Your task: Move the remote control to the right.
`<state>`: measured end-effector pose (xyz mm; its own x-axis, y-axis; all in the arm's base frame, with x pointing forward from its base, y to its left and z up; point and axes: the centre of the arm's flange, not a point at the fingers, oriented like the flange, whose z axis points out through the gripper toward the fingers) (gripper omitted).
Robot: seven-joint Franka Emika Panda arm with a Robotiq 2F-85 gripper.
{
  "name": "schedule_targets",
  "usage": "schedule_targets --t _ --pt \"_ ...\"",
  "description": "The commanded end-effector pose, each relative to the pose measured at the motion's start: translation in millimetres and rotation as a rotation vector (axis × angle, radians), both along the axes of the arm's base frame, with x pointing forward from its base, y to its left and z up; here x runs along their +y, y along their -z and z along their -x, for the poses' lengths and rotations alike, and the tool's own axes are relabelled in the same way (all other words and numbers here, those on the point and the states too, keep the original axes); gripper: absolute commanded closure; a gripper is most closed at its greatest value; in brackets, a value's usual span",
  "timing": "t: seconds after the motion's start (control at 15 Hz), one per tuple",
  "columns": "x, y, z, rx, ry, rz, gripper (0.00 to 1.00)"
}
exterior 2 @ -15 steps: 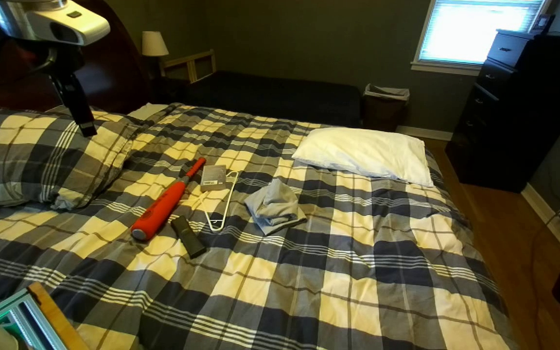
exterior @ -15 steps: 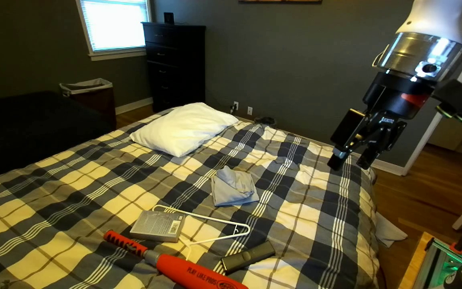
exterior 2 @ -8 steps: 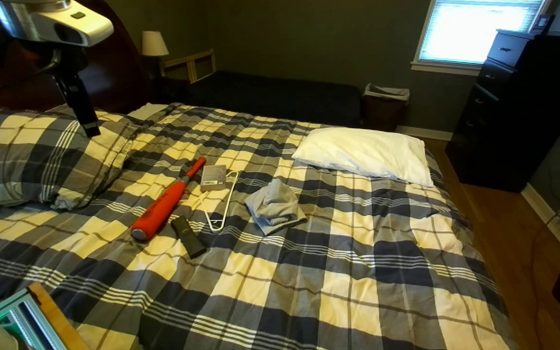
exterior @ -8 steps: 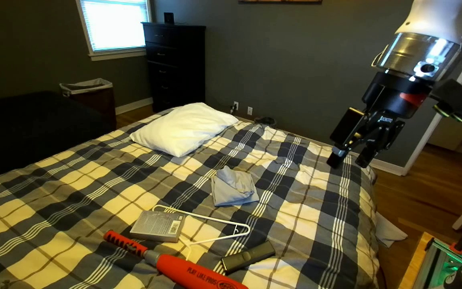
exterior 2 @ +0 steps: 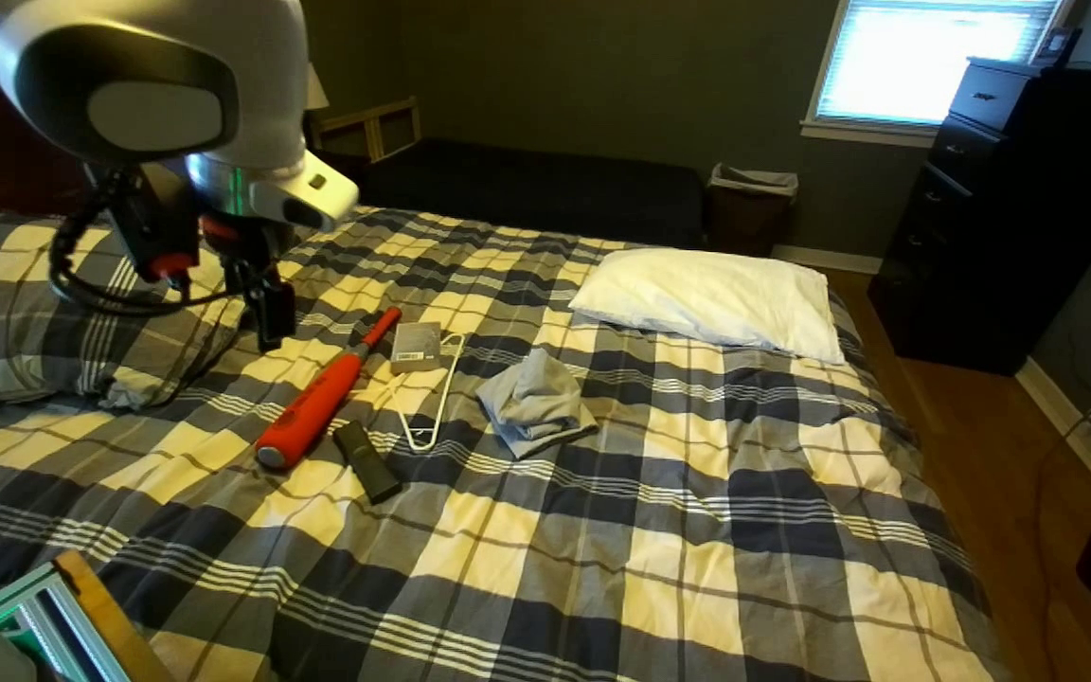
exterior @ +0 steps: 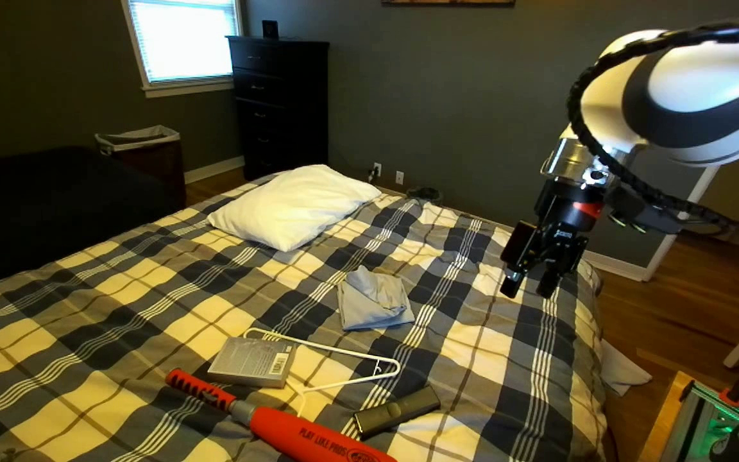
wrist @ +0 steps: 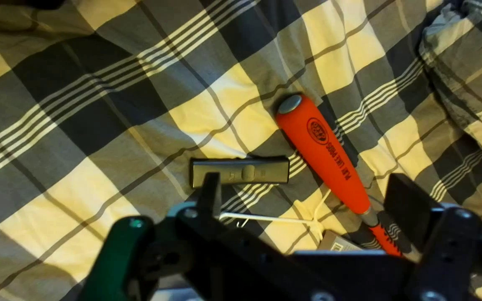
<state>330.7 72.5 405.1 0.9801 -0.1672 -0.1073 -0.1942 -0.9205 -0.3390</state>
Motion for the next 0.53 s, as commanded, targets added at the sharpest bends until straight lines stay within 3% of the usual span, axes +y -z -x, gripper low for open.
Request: schedule_targets --t 0.0,0.47 --pt "-8 10 -5 0.022 -0.001 -0.030 0.00" --pt "-11 18 -13 0.039 -0.008 -0.059 0.00"
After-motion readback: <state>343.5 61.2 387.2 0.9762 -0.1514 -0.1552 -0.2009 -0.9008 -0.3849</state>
